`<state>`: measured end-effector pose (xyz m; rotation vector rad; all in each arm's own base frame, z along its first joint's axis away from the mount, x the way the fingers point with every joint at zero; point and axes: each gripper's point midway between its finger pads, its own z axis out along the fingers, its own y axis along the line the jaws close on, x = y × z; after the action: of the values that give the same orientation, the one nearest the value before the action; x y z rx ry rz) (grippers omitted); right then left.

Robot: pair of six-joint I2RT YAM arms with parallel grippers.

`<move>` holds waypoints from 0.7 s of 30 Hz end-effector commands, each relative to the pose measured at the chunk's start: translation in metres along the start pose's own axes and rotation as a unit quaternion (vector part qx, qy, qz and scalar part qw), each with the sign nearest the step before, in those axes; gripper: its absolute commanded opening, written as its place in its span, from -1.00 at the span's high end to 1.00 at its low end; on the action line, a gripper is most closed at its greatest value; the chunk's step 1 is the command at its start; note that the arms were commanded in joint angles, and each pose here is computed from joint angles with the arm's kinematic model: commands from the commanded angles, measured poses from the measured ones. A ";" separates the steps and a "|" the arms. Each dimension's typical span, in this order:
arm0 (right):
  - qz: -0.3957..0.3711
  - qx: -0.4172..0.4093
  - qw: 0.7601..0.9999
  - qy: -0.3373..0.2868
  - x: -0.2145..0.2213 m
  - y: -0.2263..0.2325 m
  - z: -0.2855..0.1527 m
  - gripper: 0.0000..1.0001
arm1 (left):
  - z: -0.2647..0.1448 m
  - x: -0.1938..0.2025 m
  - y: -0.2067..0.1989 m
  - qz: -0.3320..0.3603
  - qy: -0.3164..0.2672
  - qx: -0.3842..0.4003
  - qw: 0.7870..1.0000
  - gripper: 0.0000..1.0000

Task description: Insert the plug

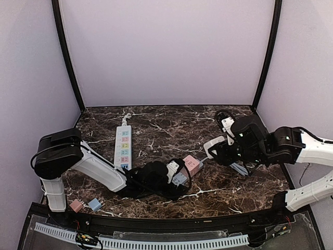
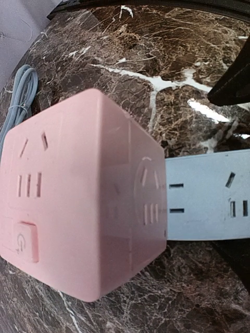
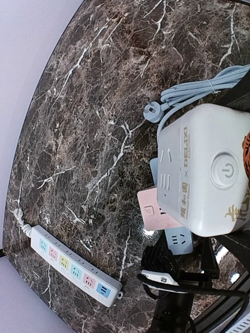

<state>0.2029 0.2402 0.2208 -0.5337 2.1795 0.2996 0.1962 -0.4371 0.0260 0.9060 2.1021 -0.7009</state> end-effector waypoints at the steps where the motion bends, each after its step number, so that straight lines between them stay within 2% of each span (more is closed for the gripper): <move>1: 0.007 -0.017 1.000 -0.014 -0.017 0.006 -0.008 1.00 | -0.003 0.017 -0.011 0.012 0.039 0.028 0.999 -0.78; 4: 0.002 -0.029 1.000 -0.012 -0.019 0.011 -0.009 1.00 | -0.013 0.010 -0.013 0.018 0.036 0.032 0.999 -0.94; 10: -0.013 -0.059 0.998 0.003 -0.021 0.026 -0.007 1.00 | -0.045 -0.019 -0.005 0.041 0.011 0.002 0.999 -0.97; 15: -0.020 -0.071 0.997 0.016 -0.024 0.037 -0.002 1.00 | -0.079 -0.050 0.027 0.049 -0.044 -0.092 0.994 -0.97; 21: -0.024 -0.080 0.996 0.035 -0.027 0.055 0.007 1.00 | -0.121 -0.064 0.064 0.047 -0.093 -0.183 0.978 -0.98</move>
<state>0.1963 0.2805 0.2251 -0.6868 2.2373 0.3839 0.2129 -0.3801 0.1340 0.7782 1.9311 -0.5247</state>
